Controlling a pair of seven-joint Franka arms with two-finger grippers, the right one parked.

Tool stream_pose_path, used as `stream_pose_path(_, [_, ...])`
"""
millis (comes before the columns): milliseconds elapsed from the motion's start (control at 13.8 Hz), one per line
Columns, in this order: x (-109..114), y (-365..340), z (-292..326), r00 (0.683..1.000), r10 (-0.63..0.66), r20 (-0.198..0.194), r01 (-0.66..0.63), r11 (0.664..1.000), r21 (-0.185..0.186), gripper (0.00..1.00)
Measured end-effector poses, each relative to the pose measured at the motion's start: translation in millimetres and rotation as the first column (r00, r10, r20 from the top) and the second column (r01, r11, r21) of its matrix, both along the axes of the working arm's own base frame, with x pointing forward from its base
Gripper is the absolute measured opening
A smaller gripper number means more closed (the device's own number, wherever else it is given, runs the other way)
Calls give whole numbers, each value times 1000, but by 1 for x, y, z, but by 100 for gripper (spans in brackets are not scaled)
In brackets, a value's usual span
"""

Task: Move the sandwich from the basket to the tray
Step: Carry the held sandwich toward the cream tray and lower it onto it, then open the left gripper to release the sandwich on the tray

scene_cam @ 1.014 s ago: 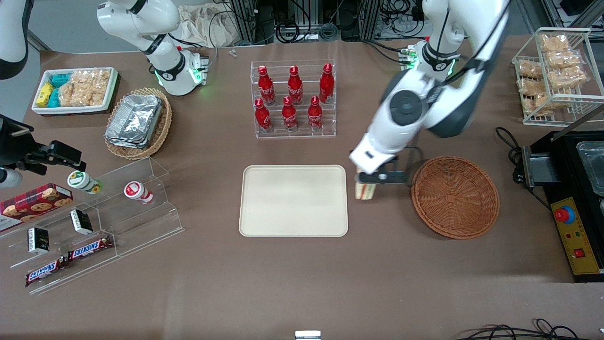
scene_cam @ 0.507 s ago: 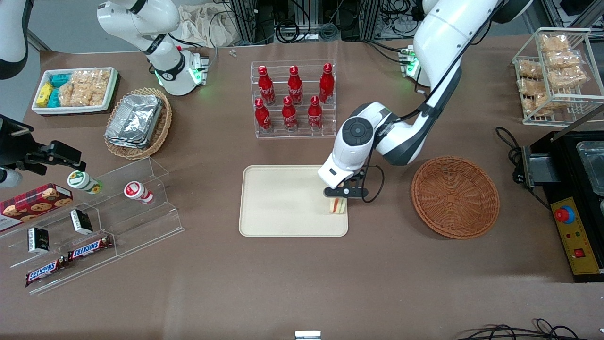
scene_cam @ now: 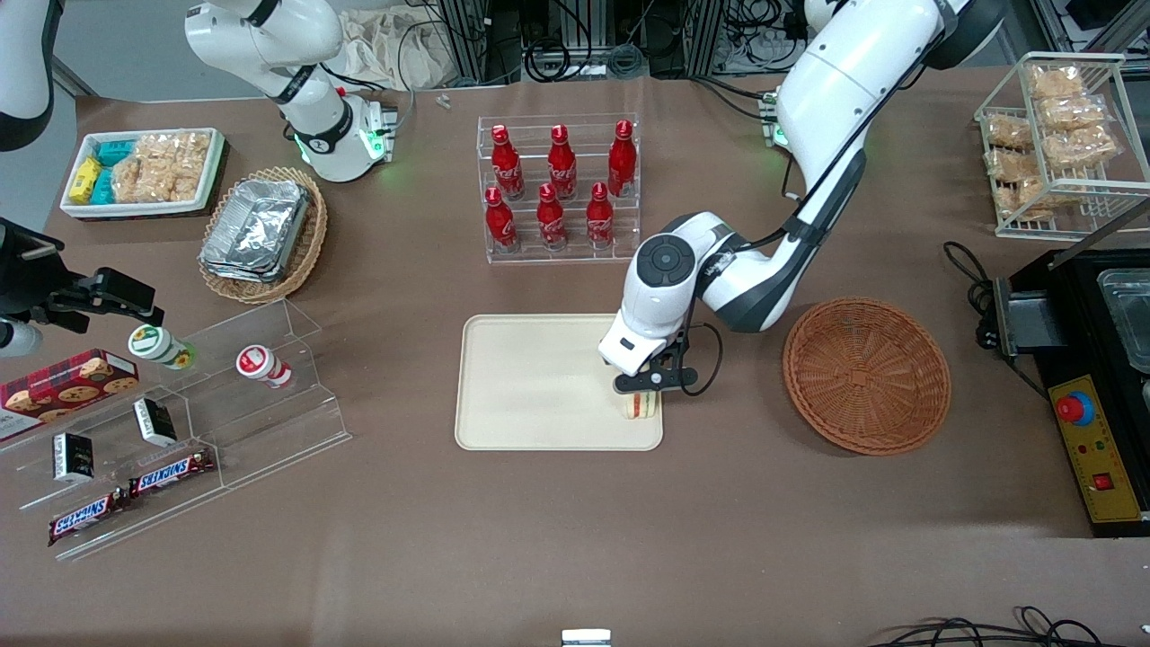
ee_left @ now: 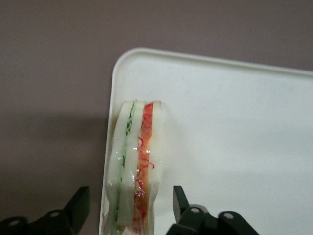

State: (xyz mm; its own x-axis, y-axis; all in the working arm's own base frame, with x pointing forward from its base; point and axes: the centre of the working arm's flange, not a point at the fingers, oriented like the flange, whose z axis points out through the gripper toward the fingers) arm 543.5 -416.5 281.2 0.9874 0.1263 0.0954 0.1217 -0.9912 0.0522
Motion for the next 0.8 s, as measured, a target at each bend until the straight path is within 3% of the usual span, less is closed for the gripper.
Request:
stream_pose_path(145, [15,18,48,998,51,24,-51,998,29,100])
stream_pose_path(362, [32,50,109,995,92,29,-94,992,80,100])
stream_pose_path(652, [57,100,153,994,15,-105,-8,998,68,100])
stream_pose_path(797, [70,146,187,991,-15,-133,20,999,34,100])
